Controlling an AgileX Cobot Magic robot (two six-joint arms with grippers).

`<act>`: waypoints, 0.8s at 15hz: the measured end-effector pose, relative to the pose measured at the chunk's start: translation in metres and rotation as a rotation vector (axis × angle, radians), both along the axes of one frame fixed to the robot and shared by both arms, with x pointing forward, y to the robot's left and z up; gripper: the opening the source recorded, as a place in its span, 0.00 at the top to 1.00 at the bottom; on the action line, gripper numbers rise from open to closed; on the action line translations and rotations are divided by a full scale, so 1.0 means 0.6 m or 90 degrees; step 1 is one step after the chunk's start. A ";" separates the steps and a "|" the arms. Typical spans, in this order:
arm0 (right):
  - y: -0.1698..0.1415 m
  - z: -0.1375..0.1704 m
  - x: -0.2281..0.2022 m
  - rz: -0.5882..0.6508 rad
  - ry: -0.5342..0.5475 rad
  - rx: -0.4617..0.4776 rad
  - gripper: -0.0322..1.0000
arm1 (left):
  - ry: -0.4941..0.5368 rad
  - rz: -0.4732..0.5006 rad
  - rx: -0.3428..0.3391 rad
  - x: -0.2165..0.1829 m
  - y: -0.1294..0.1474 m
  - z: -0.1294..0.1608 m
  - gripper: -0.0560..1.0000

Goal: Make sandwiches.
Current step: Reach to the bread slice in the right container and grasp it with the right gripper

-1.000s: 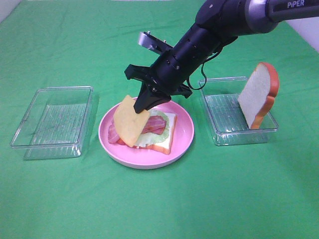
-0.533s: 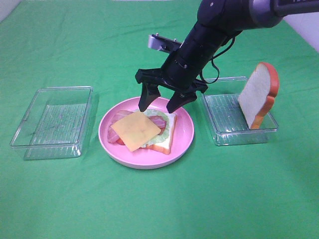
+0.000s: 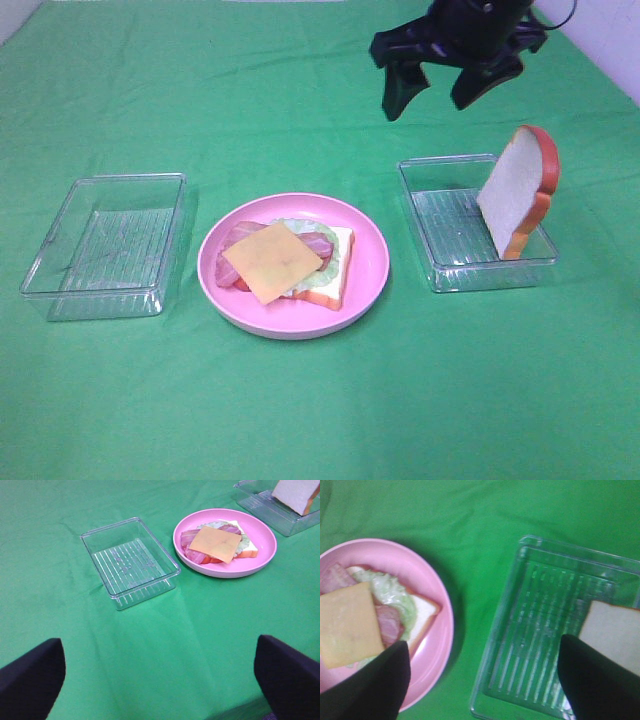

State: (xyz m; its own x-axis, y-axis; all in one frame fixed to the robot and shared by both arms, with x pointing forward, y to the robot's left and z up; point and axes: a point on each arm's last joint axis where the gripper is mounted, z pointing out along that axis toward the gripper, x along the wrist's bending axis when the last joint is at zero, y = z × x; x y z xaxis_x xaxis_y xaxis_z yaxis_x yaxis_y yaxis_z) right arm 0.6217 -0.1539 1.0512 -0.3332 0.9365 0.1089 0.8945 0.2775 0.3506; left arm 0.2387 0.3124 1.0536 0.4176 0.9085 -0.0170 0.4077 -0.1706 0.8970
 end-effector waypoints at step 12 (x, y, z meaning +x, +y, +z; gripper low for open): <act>-0.154 -0.063 0.047 -0.172 0.096 -0.056 0.24 | 0.000 0.000 0.000 0.000 0.000 0.000 0.03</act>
State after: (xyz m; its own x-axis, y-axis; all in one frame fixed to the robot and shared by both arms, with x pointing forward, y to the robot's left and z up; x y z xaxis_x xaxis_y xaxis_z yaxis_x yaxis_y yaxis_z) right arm 0.6499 -0.2465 1.0133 -0.0569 0.9969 0.0534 0.9800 0.0456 0.1939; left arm 0.2387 0.3124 1.0536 0.4176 0.9085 -0.0170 0.4077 -0.1706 0.8970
